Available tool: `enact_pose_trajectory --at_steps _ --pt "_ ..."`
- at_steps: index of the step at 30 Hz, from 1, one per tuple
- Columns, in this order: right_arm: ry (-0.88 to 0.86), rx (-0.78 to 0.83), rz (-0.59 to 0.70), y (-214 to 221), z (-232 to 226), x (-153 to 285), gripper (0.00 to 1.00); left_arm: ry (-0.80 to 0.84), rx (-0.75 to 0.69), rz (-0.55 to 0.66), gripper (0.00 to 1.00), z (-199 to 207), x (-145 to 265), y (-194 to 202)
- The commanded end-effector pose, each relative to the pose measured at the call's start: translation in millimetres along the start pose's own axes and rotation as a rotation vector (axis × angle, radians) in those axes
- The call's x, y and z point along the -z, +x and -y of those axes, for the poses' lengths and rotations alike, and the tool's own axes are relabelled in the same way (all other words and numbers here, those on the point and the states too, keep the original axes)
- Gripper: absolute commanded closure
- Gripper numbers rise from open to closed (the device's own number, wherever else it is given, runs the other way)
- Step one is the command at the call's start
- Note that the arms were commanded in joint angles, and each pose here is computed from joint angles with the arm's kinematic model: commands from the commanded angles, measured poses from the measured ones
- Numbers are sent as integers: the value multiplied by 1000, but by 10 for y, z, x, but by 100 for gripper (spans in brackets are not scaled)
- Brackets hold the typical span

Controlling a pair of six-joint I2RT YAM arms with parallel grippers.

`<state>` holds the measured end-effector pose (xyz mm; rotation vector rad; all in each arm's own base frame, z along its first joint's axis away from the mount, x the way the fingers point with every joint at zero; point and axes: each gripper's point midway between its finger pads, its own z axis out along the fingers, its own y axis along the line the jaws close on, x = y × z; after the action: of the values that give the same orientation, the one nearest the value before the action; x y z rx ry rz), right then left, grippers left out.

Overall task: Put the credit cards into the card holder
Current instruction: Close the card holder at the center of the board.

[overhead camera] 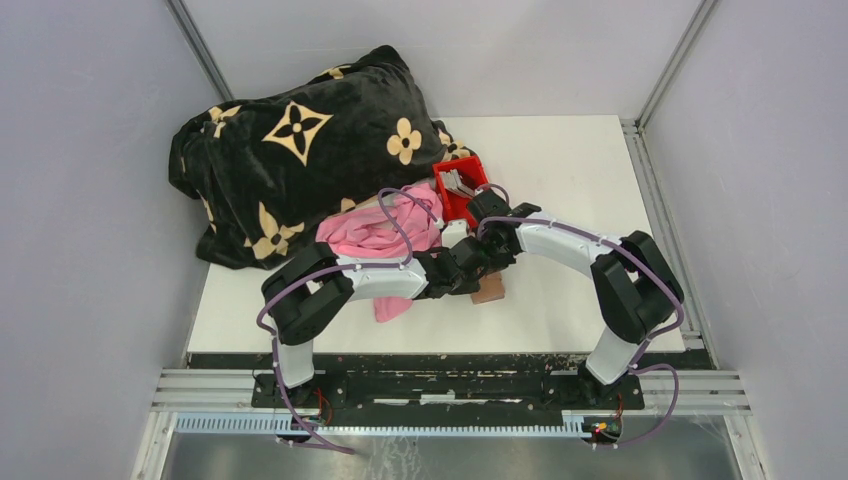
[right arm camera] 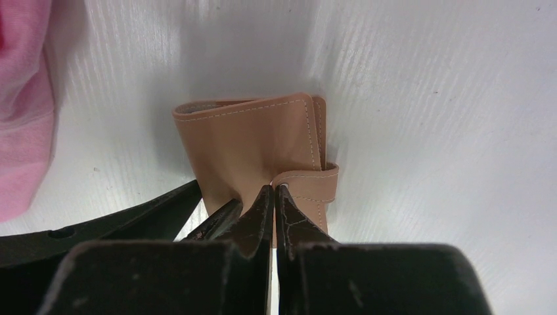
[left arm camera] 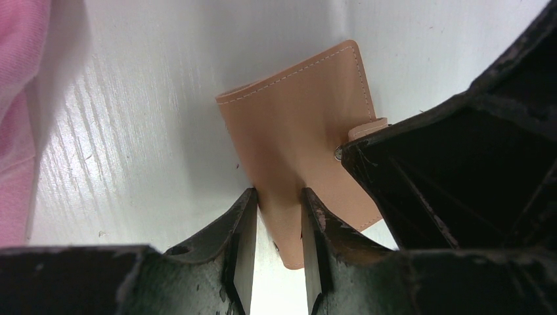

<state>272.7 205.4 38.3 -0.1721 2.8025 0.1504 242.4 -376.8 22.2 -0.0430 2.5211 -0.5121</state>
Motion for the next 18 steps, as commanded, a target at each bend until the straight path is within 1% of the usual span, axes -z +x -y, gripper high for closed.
enact_pose_trajectory --at_steps 1,18 --pt "-30 14 23 -106 -124 -17 98 -40 -52 -69 65 -203 -158 272" --pt "-57 13 -20 111 -145 -39 98 -39 -44 -67 65 -176 -195 264"
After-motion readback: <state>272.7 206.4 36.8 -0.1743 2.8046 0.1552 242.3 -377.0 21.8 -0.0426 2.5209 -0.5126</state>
